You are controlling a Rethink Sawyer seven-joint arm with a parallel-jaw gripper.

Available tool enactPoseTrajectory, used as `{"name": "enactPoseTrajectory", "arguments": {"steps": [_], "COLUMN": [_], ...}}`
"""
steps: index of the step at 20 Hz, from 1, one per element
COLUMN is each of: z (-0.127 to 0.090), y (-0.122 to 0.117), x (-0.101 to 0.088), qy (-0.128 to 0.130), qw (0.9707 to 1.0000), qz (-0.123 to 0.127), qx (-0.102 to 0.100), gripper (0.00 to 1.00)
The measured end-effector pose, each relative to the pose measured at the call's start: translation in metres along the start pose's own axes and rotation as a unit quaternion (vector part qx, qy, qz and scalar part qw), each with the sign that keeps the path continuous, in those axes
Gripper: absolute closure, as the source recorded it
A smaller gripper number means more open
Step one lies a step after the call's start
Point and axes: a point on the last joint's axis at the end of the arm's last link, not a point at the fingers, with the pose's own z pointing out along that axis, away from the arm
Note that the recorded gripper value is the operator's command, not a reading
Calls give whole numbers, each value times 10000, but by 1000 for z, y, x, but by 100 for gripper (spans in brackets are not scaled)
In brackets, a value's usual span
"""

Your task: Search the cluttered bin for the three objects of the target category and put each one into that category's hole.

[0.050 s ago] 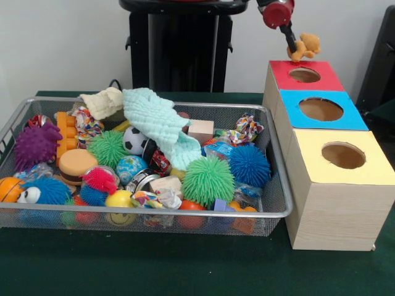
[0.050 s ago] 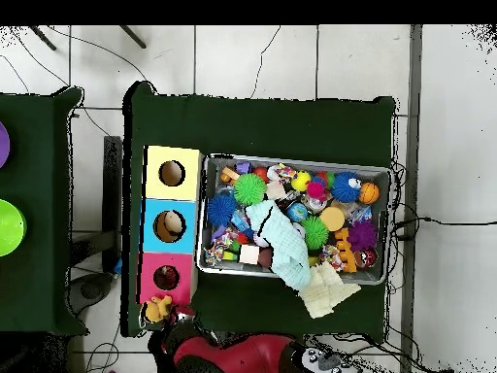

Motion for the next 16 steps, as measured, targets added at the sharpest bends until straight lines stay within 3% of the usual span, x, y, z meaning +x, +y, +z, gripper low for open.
{"name": "enactPoseTrajectory", "arguments": {"steps": [16], "z": [9], "y": [-9], "x": [-15], "qy": [34], "qw": [9996], "qz": [-228], "qx": [145], "gripper": [100]}}
